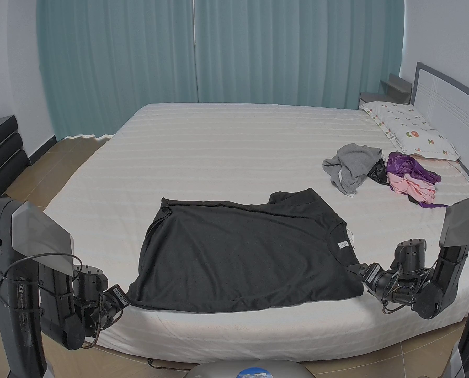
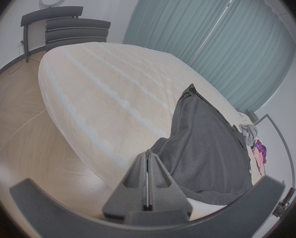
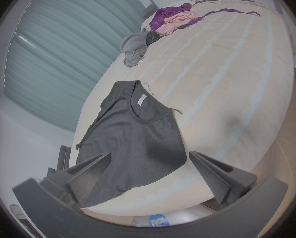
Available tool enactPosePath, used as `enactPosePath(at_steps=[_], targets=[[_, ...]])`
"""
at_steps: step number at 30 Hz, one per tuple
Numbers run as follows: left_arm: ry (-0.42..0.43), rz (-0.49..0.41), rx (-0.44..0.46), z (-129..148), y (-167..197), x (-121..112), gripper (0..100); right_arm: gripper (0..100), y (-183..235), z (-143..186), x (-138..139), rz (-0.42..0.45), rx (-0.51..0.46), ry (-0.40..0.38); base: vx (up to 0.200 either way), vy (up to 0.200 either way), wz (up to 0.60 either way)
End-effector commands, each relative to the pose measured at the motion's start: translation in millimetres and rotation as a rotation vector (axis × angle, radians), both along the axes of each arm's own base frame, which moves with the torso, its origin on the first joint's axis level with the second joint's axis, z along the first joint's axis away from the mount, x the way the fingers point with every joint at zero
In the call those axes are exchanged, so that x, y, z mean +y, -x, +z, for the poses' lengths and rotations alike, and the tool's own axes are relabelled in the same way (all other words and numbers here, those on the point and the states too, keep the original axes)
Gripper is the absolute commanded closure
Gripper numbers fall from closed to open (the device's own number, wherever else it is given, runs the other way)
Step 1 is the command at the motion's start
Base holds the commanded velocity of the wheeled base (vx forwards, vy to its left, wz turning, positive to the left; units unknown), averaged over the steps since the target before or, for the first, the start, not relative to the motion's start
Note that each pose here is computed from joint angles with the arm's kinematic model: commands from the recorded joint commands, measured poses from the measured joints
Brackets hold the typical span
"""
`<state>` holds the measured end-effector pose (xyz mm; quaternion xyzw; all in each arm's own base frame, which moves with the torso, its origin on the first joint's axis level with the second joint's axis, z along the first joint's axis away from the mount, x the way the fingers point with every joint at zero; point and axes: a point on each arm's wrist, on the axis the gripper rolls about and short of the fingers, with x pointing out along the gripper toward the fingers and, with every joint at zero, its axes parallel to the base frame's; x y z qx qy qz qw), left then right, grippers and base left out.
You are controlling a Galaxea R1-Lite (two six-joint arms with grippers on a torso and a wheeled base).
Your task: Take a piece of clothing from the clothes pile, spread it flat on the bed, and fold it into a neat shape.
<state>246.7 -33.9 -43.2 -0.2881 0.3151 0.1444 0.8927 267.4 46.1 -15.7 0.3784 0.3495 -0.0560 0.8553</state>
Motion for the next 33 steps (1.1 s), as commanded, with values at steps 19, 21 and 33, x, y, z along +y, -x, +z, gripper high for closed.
enactPosePath(at_steps=[19,21,33], targets=[[0.030,0.037,-0.036,5.6,-4.6,4.4,100,100,-51.2,-13.0,3.1,0.037,0.033,0.066,0.000,0.000,0.00],[0.030,0.042,-0.039,6.4,-4.9,5.6,100,100,-57.8,-11.0,2.6,0.033,0.015,0.063,0.000,0.000,0.00],[0.050,0.101,-0.139,12.4,-17.5,17.1,100,100,-114.0,15.3,10.6,0.011,-0.094,0.038,0.000,0.000,0.00]])
